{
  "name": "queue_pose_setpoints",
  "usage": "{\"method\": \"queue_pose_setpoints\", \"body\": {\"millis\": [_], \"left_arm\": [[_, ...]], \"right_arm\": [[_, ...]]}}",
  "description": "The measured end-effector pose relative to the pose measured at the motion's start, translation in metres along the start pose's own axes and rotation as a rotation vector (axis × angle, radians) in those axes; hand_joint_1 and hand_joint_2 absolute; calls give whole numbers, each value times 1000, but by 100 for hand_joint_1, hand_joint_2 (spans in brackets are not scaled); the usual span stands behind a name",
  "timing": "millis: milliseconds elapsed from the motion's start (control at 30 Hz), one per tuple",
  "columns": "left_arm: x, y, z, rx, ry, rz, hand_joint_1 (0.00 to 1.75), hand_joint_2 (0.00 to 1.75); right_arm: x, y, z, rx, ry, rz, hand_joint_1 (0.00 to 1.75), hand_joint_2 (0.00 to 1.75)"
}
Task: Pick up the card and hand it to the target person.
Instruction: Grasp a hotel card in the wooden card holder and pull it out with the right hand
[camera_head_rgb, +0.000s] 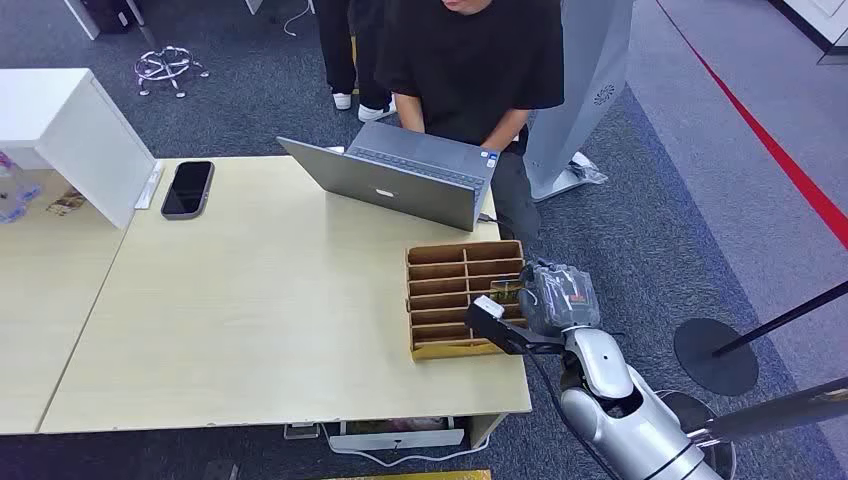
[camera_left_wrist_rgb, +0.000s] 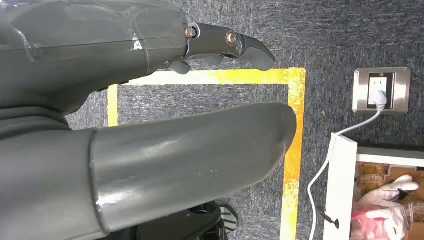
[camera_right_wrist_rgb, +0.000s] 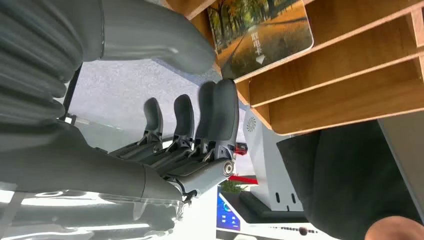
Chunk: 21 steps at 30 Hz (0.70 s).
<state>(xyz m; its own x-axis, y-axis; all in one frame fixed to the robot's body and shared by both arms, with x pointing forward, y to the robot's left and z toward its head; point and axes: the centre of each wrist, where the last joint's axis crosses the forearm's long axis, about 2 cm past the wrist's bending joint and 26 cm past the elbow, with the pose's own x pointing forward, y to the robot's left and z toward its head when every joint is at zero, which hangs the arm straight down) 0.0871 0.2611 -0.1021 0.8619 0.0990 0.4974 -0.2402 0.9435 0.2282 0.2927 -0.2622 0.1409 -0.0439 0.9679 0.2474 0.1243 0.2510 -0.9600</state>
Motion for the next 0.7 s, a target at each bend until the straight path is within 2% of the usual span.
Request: {"method": "queue_pose_setpoints", "body": {"millis": [400, 533, 700], "left_arm": [[1, -2, 0, -5, -4, -5, 0, 0], [2, -2, 0, -6, -4, -3, 0, 0], [1, -3, 1, -6, -5, 1, 0, 0]], "right_arm": [[1, 4, -5, 23, -16, -15, 110, 175], [1, 2, -8, 6, -18, -18, 103, 175], [1, 1, -9, -13, -15, -14, 101, 175]]}}
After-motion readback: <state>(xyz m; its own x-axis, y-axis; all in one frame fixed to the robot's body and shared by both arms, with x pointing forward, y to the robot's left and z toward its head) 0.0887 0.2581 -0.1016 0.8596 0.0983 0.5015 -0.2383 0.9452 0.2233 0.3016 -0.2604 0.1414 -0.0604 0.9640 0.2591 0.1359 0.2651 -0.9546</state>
